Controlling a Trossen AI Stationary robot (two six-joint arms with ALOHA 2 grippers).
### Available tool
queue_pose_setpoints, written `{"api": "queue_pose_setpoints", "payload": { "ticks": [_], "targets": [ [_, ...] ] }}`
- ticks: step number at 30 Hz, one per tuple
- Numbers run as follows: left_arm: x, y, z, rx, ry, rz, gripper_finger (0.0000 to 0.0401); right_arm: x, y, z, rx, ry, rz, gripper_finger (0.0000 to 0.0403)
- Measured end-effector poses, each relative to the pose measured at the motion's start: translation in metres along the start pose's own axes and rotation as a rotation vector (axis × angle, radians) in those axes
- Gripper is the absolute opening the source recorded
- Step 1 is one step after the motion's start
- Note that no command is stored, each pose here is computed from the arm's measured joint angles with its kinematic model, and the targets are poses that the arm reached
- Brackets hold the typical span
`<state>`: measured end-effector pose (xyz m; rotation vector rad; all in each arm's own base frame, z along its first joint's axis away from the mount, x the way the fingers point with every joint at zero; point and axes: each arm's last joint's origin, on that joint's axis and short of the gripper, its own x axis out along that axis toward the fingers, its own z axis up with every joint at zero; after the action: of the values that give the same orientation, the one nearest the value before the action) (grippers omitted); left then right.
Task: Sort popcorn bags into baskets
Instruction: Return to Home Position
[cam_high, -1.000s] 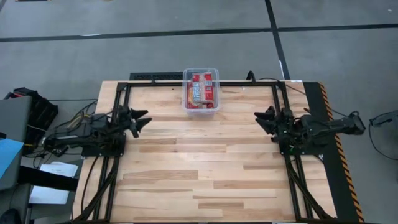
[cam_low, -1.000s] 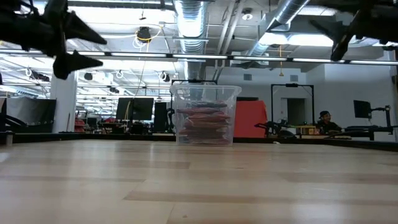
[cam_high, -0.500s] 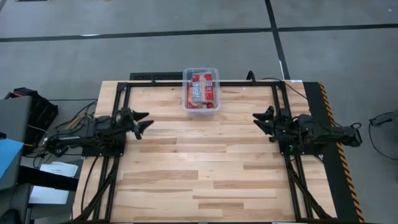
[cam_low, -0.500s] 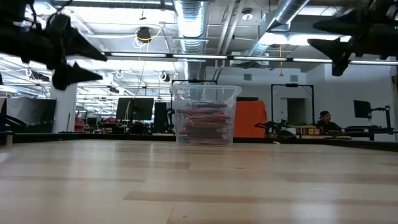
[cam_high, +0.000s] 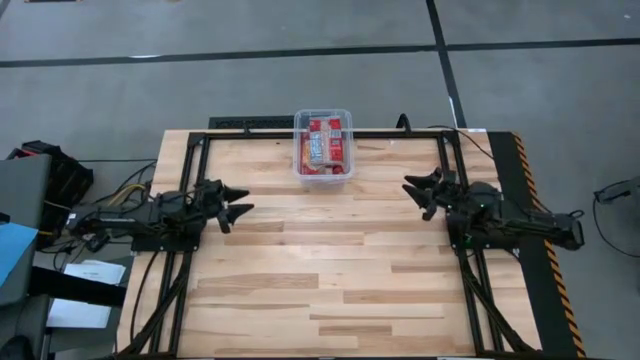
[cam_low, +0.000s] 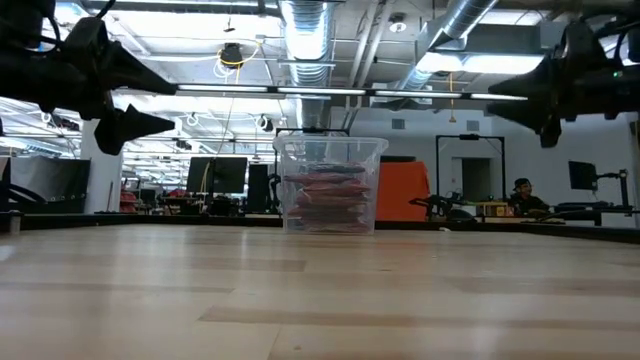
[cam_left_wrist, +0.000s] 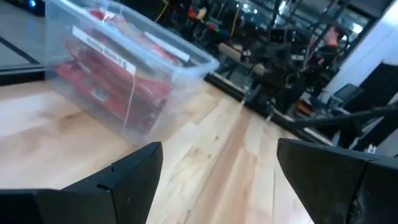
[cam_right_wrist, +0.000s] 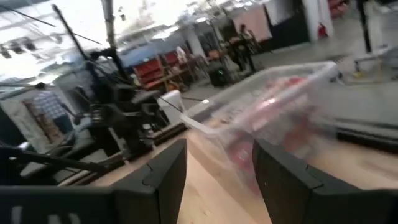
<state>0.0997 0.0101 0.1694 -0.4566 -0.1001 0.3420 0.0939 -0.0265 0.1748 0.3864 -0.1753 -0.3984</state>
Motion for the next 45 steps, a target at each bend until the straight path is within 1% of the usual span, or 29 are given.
{"api": "queue_pose_setpoints", "payload": {
  "ticks": [4, 7, 13, 21, 37, 45],
  "targets": [
    [-0.0006, -0.0008, -0.0002, 0.011, -0.017, 0.029, 0.0306, 0.0002, -0.0033, -0.0035, 0.014, 0.035, -0.029, 0.02],
    [-0.0007, -0.0007, -0.0002, 0.025, -0.021, 0.038, 0.0306, 0.0009, -0.0035, -0.0046, -0.013, 0.047, -0.033, 0.0198],
    [-0.0007, -0.0011, -0.0005, -0.001, -0.013, 0.02, 0.0306, 0.0013, -0.004, -0.0059, -0.022, 0.06, -0.038, 0.0197],
    [-0.0007, -0.0011, -0.0007, -0.001, -0.013, 0.02, 0.0306, 0.0012, -0.0042, -0.0064, -0.025, 0.064, -0.04, 0.0204],
    [-0.0007, -0.0011, -0.0009, 0.003, -0.011, 0.018, 0.0306, 0.0013, -0.0044, -0.0069, -0.026, 0.065, -0.043, 0.0187],
    [-0.0006, -0.001, -0.0011, 0.004, -0.011, 0.018, 0.0306, 0.0013, -0.0044, -0.0069, -0.026, 0.066, -0.043, 0.0193]
  ]
}}
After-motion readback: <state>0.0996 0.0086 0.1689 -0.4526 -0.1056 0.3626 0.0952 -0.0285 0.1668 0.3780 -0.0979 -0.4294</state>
